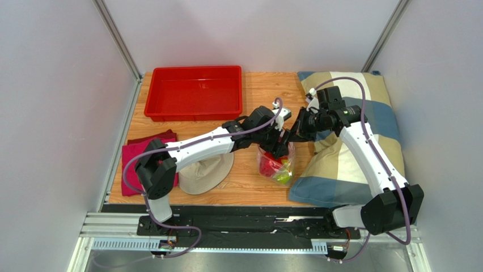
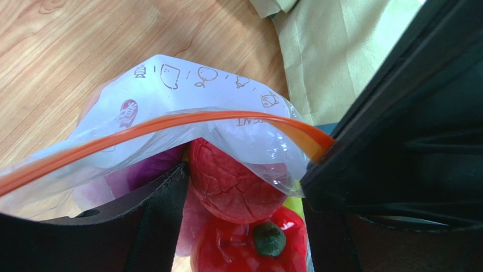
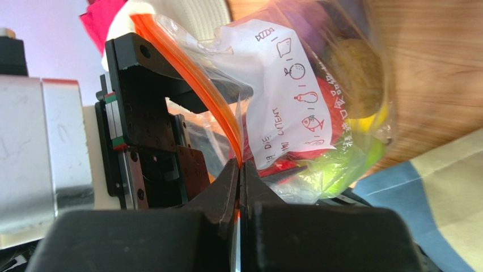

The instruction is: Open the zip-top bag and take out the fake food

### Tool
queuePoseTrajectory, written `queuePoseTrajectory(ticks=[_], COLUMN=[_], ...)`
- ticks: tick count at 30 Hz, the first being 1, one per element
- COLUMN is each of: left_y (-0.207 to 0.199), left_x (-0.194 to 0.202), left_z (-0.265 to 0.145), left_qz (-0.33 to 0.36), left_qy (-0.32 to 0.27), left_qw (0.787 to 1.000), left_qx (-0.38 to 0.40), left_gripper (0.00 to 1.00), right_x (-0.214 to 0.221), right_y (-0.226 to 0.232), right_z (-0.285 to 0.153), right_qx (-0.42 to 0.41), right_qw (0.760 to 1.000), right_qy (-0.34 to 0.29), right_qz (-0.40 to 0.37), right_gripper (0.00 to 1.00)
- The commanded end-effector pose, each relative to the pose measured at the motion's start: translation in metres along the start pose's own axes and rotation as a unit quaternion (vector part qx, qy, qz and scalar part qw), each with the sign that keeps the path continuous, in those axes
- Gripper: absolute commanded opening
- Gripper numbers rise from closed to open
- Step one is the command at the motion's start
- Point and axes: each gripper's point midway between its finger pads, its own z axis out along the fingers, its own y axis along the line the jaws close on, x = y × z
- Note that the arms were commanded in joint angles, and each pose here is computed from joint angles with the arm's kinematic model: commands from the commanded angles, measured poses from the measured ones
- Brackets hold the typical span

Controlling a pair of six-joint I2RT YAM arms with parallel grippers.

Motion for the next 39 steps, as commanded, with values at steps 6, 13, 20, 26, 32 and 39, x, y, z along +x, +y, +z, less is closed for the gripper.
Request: queuePoseTrajectory(ticks=[6,13,20,26,32,39], left_y=[0.009,0.004,-0.021,-0.042,-0.015,0.039], left_x=[-0.012,-0.036,-0.034,-0.04,-0.048,-0.058], left_z=[0.024,-0.015,-0.066,-0.109,-0.117,-0.116], left_qz=[0.005,0.045,0.063,0.026,0.003,0.0], left_qy=[-0.018,-0.027,-0.012,0.0,0.009,-0.035], left_qw=[1.0,0.998,0.998,0.998,1.0,0.989], left_qx=[-0.016,-0.035,0.006,0.05,0.002,-0.142], left_gripper=[0.36,0.0,0.0,0.0,0.0,0.0], right_x=[0.024,0.022,0.006,0.001,0.003,0.003], right_y=[0.026,0.016,0.0,-0.005,-0.009,-0.003], right_z=[-0.026,-0.024,-0.033,-0.037,-0.038,-0.044], right_qx=[-0.06,-0.034,0.032,0.055,0.059,0.053], right_qw=[0.997,0.998,0.997,0.995,0.994,0.994], right_qy=[0.043,0.036,-0.001,-0.013,-0.018,-0.022], right_qz=[-0.018,-0.031,-0.067,-0.082,-0.088,-0.088], right_gripper=[0.0,0.0,0.0,0.0,0.0,0.0])
